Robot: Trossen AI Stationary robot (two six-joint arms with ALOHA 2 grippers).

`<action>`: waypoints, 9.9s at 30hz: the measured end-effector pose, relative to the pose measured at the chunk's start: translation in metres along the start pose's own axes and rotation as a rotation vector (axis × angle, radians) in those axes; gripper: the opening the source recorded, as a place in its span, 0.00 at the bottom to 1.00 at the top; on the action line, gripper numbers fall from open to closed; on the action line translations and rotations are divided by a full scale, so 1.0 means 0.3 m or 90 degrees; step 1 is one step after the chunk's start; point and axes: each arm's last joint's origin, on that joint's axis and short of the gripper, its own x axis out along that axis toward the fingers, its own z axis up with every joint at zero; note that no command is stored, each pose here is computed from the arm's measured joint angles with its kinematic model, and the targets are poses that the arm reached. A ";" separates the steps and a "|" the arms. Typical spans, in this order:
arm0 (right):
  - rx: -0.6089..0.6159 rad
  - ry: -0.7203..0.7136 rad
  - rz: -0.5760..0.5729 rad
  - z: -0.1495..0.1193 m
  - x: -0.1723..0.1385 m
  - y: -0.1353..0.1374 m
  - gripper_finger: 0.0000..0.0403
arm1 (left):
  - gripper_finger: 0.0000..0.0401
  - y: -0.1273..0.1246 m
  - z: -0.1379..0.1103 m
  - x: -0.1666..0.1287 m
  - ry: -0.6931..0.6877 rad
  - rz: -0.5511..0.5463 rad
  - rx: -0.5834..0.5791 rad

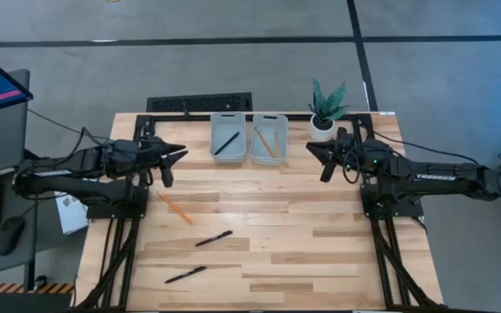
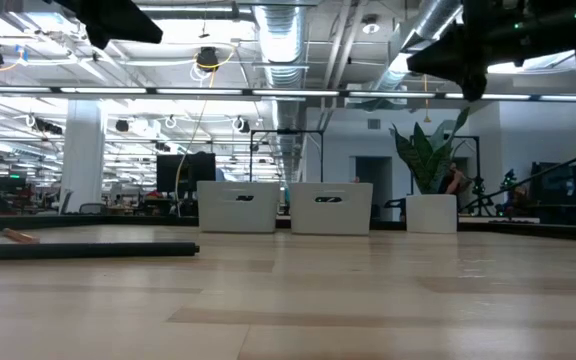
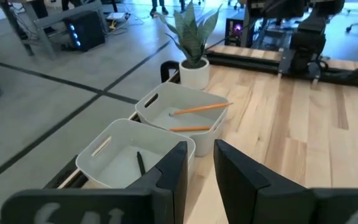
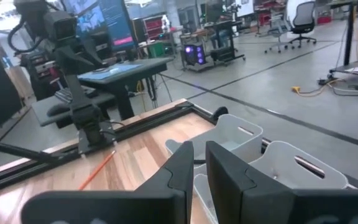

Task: Sort pens & pencils
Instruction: Put the top black pen into the left gray bin

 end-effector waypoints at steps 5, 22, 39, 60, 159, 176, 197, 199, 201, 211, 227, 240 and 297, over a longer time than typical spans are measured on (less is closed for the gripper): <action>-0.001 0.001 -0.009 -0.001 0.000 -0.002 0.16 | 0.18 -0.003 -0.001 0.006 0.004 0.000 0.006; -0.006 0.001 -0.009 -0.001 0.000 -0.002 0.16 | 0.24 -0.026 0.027 0.012 -0.040 -0.117 0.029; -0.006 0.001 -0.009 -0.001 0.000 -0.002 0.16 | 0.39 -0.005 0.004 0.015 -0.002 0.015 0.004; -0.006 0.001 -0.009 -0.001 0.000 -0.002 0.16 | 0.39 -0.076 -0.020 0.123 0.207 -0.117 -0.033; -0.023 0.099 -0.024 -0.050 -0.004 -0.010 0.16 | 0.60 -0.698 -0.398 0.572 0.780 -0.091 -0.003; -0.024 0.100 -0.025 -0.051 -0.004 -0.011 0.16 | 0.28 -0.694 -0.401 0.573 0.779 -0.091 0.015; -0.025 0.107 -0.026 -0.054 -0.005 -0.011 0.16 | 0.08 -0.665 -0.401 0.592 0.793 -0.081 -0.002; -0.027 0.115 -0.027 -0.058 -0.006 -0.012 0.16 | 0.07 -0.659 -0.400 0.597 0.799 -0.086 -0.010; -0.027 0.117 -0.028 -0.059 -0.006 -0.013 0.16 | 0.07 -0.656 -0.399 0.600 0.801 -0.086 -0.014; -0.029 0.129 -0.030 -0.065 -0.007 -0.014 0.16 | 0.07 -0.640 -0.391 0.608 0.804 -0.096 -0.019; -0.031 0.131 -0.030 -0.066 -0.007 -0.014 0.16 | 0.07 -0.602 -0.362 0.627 0.786 -0.092 -0.030; -0.030 0.131 -0.030 -0.066 -0.007 -0.014 0.16 | 0.07 -0.605 -0.212 0.663 0.731 -0.129 0.023; -0.052 0.163 -0.036 -0.082 -0.011 -0.018 0.16 | 0.09 0.258 -0.086 1.130 0.698 0.212 -0.240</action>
